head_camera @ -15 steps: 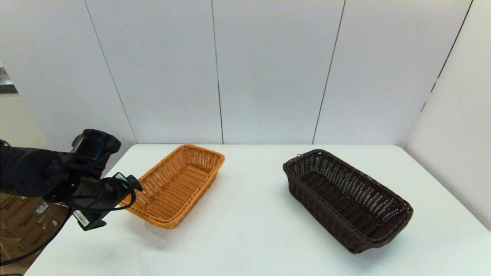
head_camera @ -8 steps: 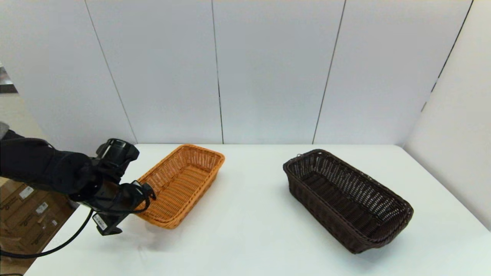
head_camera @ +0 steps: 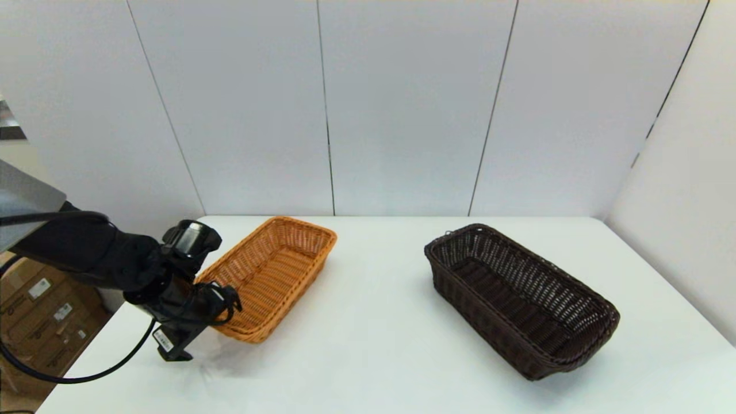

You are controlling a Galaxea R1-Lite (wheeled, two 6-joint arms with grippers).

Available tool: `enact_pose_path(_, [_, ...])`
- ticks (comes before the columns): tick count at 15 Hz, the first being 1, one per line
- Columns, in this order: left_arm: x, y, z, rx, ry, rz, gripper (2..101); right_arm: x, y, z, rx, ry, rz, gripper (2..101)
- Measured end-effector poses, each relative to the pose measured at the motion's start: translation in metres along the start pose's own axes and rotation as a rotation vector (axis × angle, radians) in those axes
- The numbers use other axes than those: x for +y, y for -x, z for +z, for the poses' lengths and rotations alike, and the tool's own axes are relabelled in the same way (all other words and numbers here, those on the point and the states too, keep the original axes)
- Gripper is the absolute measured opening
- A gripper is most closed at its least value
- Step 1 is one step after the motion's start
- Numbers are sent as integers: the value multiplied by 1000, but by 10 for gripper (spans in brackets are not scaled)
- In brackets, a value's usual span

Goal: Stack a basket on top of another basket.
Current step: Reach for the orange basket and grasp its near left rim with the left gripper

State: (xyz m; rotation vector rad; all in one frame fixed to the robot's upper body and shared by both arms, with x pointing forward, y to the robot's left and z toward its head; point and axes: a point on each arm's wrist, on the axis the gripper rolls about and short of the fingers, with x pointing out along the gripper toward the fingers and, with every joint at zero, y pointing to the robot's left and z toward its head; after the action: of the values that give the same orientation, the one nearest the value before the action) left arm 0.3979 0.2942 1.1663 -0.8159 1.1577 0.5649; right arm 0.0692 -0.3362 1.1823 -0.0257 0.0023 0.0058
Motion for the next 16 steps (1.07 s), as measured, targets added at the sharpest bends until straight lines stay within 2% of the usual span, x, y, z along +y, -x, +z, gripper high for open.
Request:
enact_pose_path(2, [-1,-3,1,7,2,1,975,0,0,0,0,0,0,977])
enact_pose_path(5, [-2,-3,2,5,3,-3,683,0,0,0,0,-1,0,977])
enact_pose_path(8, [-3,-2,4,0,6,-8,485,0,0,0,0,-2,0,977])
enact_pose_path(9, [-3,-1,4,-1,7,-11,372,0,0,0,0,-2,-1,977])
enact_pose_path(10, [-4,0,4,-4,10,-17,159,0,0,0,0,-2,0,977])
enact_pose_path(16, [-4,9,5,8,11,-52,155,0,0,0,0,-2,0,977])
